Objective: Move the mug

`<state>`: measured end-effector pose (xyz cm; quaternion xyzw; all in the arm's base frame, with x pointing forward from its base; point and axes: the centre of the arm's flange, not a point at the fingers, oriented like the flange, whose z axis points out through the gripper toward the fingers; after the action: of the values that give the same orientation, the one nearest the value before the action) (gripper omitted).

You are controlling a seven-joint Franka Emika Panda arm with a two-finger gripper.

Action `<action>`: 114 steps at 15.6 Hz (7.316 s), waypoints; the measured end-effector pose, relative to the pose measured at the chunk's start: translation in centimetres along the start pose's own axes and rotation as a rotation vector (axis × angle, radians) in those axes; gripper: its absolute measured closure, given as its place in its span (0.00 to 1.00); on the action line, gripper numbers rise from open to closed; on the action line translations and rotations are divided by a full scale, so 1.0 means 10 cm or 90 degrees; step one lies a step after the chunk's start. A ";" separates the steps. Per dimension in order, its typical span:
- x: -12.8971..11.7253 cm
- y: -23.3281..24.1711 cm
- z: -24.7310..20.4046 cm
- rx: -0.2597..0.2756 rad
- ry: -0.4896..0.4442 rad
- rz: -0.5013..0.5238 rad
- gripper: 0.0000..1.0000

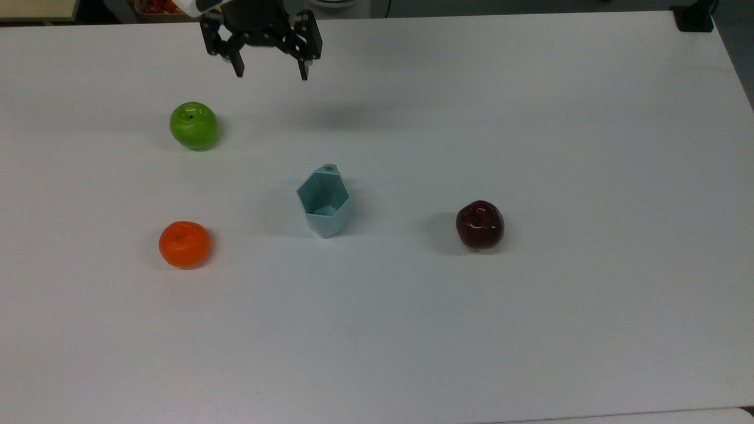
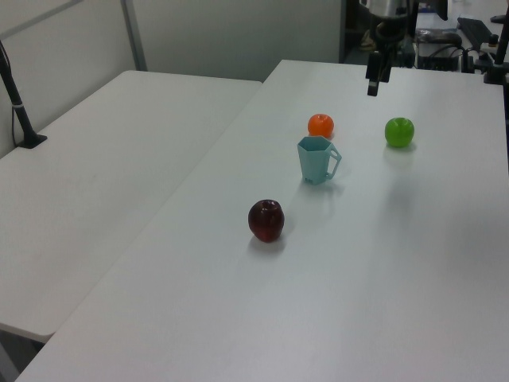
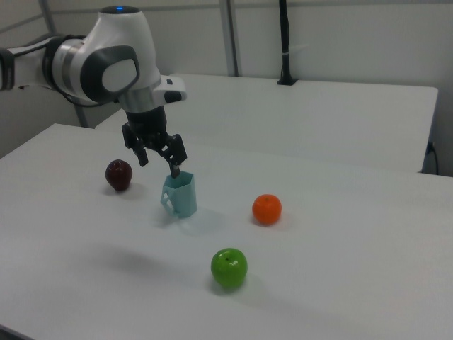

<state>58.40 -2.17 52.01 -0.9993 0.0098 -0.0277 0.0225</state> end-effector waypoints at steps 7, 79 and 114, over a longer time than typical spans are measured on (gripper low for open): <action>0.26 -0.31 0.56 0.010 0.009 -0.035 0.00; -1.04 -0.65 1.40 -0.077 -0.063 -0.017 0.73; -0.51 0.01 -0.28 -0.081 -0.014 0.064 0.00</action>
<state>53.11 -2.31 54.50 -0.9972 0.0611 -0.0151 -0.0393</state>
